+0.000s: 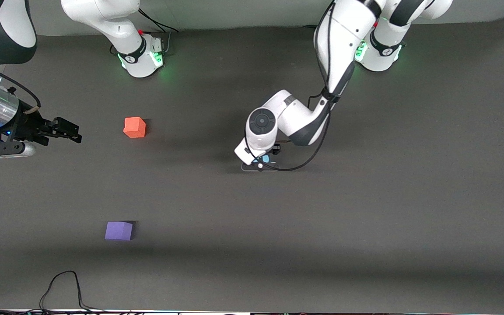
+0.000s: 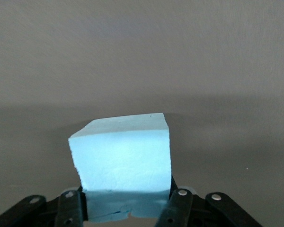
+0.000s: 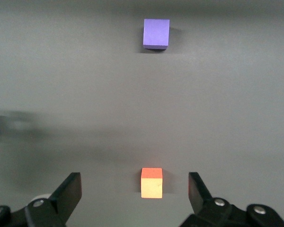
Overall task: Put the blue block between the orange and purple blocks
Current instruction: 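Carry the light blue cube with the left gripper to the table middle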
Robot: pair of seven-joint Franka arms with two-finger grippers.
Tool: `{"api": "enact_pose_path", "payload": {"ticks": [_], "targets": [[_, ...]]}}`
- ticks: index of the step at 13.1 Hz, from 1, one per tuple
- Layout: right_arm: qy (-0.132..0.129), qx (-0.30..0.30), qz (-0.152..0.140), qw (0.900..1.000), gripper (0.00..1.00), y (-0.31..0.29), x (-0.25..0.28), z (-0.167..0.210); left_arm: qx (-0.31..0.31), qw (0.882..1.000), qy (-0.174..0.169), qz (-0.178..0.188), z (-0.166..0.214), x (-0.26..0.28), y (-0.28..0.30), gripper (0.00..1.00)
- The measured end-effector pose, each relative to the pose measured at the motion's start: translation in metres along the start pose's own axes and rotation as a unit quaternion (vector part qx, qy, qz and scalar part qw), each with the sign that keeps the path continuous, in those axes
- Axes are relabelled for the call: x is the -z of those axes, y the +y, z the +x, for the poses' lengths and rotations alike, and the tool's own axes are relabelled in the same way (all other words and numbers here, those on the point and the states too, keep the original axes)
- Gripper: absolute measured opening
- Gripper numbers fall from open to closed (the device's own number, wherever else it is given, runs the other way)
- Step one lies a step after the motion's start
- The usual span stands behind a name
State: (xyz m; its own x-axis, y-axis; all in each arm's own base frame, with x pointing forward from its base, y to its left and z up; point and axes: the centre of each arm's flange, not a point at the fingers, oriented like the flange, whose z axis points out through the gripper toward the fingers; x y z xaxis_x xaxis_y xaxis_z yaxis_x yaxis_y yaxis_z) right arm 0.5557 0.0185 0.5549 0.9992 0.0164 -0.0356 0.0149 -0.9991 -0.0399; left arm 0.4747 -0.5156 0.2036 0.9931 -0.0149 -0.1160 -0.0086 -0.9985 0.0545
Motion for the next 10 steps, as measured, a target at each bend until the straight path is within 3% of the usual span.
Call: {"api": "enact_pose_path", "payload": {"ticks": [2, 3, 6, 10], "targets": [[0.0, 0.0, 0.0, 1.0, 1.0, 0.0, 0.0, 0.0, -0.003, 1.0, 0.0, 0.001, -0.004, -0.006, 0.004, 0.56], [0.0, 0.0, 0.0, 1.0, 1.0, 0.0, 0.0, 0.0, -0.003, 1.0, 0.002, 0.0, -0.003, -0.005, 0.004, 0.62], [0.0, 0.0, 0.0, 1.0, 1.0, 0.0, 0.0, 0.0, -0.001, 1.0, 0.007, -0.003, 0.002, 0.001, 0.004, 0.97], [-0.003, 0.008, 0.0, 1.0, 1.0, -0.013, -0.001, -0.001, 0.015, 1.0, 0.015, -0.005, 0.023, 0.056, -0.008, 1.0]]}}
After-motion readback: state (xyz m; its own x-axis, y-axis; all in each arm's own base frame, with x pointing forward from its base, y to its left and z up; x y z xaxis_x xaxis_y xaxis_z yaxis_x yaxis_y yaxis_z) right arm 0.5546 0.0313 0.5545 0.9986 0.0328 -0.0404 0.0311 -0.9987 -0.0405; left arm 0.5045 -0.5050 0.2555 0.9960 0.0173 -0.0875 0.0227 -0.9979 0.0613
